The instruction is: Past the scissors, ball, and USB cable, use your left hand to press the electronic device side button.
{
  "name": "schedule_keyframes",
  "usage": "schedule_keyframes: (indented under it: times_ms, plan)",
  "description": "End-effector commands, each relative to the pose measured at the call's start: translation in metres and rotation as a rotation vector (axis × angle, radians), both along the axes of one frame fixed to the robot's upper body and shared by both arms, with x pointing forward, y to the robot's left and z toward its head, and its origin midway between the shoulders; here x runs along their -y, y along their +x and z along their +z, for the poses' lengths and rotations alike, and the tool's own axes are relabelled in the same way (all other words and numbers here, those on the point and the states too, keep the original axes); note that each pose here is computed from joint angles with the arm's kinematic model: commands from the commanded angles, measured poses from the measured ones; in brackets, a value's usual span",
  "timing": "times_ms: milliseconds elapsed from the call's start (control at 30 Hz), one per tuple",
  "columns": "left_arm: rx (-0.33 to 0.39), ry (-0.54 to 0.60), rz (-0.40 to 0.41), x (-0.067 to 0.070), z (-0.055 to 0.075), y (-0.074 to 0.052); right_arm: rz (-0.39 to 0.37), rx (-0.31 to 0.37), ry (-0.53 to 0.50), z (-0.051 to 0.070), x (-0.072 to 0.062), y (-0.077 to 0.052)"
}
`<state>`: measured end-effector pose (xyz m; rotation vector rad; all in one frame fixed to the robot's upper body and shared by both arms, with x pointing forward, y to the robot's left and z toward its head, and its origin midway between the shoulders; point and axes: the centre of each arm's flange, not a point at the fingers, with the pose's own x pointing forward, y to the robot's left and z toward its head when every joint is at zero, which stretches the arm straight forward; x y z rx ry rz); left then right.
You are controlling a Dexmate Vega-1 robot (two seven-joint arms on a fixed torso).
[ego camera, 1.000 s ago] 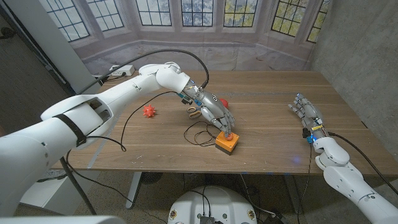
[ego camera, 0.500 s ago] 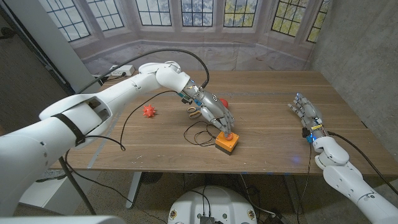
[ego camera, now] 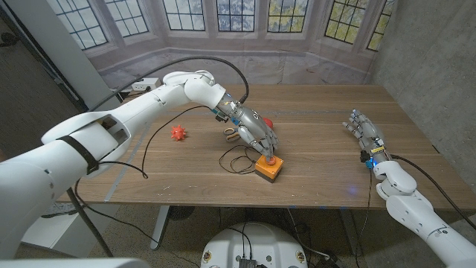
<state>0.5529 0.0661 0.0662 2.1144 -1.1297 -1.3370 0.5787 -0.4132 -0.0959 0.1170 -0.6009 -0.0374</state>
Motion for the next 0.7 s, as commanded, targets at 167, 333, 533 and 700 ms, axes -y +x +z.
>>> schedule_keyframes:
  times_ms: [167,333,533,700]
  plan:
    - [0.03,-0.04,-0.012,-0.0022,0.0082,-0.007,0.014,-0.002,-0.023,0.0057,-0.0043,0.0017]
    - [0.034,-0.055,-0.01,-0.0029,0.0102,-0.0082,0.018,-0.003,-0.029,0.0075,-0.0054,0.0024]
    - [0.042,-0.07,-0.009,-0.0039,0.0141,-0.0101,0.019,-0.001,-0.028,0.0089,-0.0057,0.0029]
    - [0.052,-0.087,-0.005,-0.0044,0.0155,-0.0109,0.021,-0.002,-0.029,0.0091,-0.0067,0.0032]
